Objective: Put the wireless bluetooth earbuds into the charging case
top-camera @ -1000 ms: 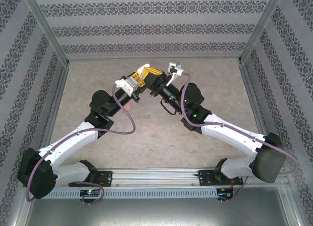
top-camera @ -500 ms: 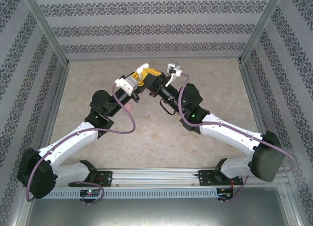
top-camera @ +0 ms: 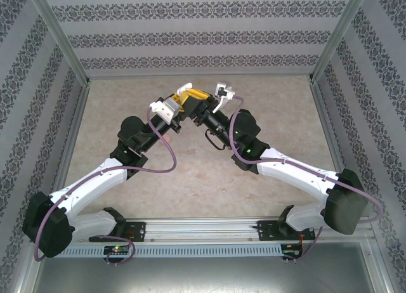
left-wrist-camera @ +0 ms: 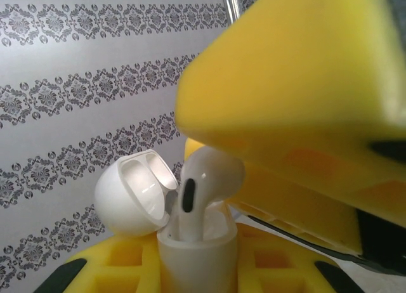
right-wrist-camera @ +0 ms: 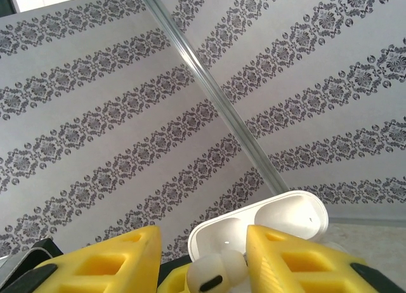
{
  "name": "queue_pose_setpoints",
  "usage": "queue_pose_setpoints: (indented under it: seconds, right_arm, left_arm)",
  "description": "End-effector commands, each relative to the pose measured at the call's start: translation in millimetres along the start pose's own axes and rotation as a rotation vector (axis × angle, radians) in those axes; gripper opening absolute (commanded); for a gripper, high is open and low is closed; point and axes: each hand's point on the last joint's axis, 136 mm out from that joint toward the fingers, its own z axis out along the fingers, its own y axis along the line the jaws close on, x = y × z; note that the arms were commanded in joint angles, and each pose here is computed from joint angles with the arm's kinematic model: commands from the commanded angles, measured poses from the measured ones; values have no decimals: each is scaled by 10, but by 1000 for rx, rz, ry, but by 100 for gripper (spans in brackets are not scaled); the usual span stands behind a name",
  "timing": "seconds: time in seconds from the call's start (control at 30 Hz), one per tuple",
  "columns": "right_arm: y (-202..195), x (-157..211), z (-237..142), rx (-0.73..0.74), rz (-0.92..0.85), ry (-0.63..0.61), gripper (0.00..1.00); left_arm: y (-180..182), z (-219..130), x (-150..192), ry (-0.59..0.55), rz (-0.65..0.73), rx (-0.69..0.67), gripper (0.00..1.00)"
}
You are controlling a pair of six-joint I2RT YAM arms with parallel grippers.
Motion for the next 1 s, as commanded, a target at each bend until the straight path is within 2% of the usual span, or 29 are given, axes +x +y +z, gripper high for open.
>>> queue_pose_setpoints:
  seconds: [0.0,0.07,0.3,0.5,0.57,0.63,0.7,0.77,0.87,0.97]
  right_arm:
    - [-147,140,19,74,18,46,41]
    - [-158,132,21,76,25,43,42]
    - [-175,131,37,81,43,44,55]
    - [-225,116,82,96,51,42,55]
    - [-321,111,88,126,48,40,56]
    - [-597,154,38,207,46,42,58]
    - [-961,242,-117,306,78,69,60]
    - [-1304,429,-398,448,118,154,61]
    - [-1458,770,-864,568,152,284,60]
    - [-1525,1042,-1207,668,157,411,60]
  left_arm:
    - [-8,-53,-510,-162,-7,11,0]
    - [-4,-60,-520,-165,-7,9,0]
    - [-3,-64,-526,-165,-8,9,0]
    - [16,-61,-521,-166,-27,-2,0]
    - [120,-16,-431,-134,-77,-61,0]
    - [200,58,-176,-74,-114,-123,0]
    - [274,59,102,-23,-110,-189,0]
    - [341,-3,311,51,-114,-241,0]
    - [447,-161,386,90,-188,-294,0]
    - [444,-238,373,107,-187,-286,0]
